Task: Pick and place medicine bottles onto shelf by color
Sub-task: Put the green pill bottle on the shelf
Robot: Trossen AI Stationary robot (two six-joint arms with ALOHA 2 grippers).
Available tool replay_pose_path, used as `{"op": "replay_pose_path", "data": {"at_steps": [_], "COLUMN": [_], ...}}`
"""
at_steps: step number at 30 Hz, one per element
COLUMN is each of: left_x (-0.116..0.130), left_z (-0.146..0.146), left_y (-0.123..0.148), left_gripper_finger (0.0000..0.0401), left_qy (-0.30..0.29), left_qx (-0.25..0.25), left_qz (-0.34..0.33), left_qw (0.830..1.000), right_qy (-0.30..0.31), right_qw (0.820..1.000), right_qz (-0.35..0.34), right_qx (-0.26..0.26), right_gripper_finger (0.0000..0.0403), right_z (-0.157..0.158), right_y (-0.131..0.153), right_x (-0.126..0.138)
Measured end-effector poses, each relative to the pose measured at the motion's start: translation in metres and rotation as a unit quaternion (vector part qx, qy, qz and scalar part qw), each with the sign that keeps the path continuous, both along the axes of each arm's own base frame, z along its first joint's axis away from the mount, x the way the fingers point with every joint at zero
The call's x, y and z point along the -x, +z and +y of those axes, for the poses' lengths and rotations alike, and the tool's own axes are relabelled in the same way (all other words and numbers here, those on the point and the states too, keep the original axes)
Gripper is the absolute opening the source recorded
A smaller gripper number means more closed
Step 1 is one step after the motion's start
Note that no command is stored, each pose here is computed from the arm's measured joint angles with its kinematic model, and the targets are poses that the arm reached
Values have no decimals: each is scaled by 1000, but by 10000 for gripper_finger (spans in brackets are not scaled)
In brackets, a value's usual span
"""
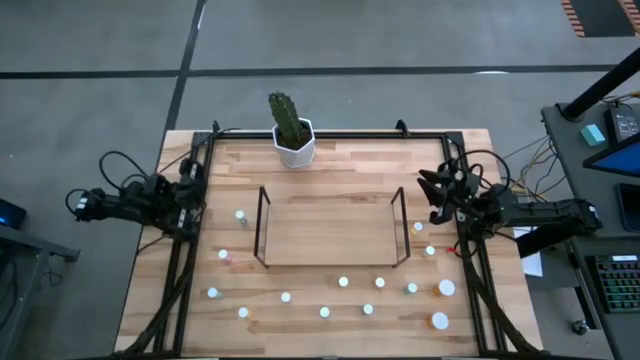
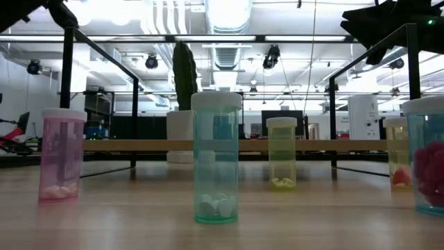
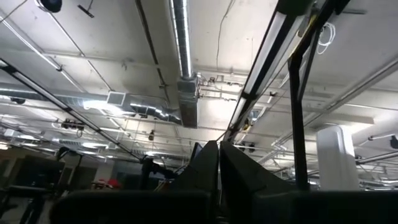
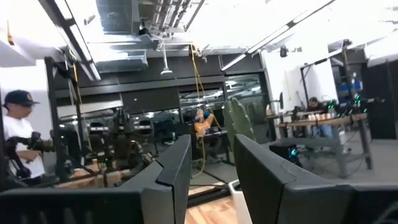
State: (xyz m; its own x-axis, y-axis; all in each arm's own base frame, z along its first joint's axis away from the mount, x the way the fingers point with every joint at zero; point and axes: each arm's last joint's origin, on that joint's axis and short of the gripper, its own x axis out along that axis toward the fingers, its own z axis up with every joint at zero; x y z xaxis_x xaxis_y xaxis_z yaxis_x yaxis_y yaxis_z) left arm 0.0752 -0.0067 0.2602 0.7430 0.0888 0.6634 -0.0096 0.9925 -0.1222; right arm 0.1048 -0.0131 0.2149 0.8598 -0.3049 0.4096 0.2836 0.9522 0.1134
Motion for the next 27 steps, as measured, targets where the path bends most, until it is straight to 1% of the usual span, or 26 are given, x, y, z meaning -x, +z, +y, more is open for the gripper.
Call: {"op": "replay_pose_path", "data": {"at_steps": [3, 8, 11, 14, 18, 21, 24, 27], "left_x": [-3, -16, -26, -36, -41, -37, -32, -27], "left_z": [0, -1, 0, 0, 0, 1, 3, 5], "left_y": [14, 38, 51, 64, 88, 108, 127, 139], "left_gripper_finger": [0, 0, 0, 0, 0, 0, 0, 0], "left_qy": [1, 24, 45, 67, 65, 67, 97, 123], "left_qx": [0, 11, 42, 68, 100, 146, 195, 222], "left_qz": [8, 67, 125, 202, 294, 355, 416, 488], "left_qw": [1000, 997, 990, 975, 948, 921, 883, 835], "right_qy": [-13, -15, -15, -13, -22, -20, -18, -14], "right_qw": [1000, 999, 999, 999, 998, 998, 998, 997], "right_qz": [10, 8, -7, -22, -30, 2, 36, 35], "right_qx": [26, 30, 31, 34, 54, 53, 57, 60], "right_gripper_finger": [111, 111, 111, 111, 111, 111, 111, 111], "right_z": [0, 0, 0, 0, 1, 1, 1, 1], "right_y": [0, 1, 11, 24, 42, 44, 45, 51], "right_x": [0, 0, 1, 3, 6, 4, 1, 3]}}
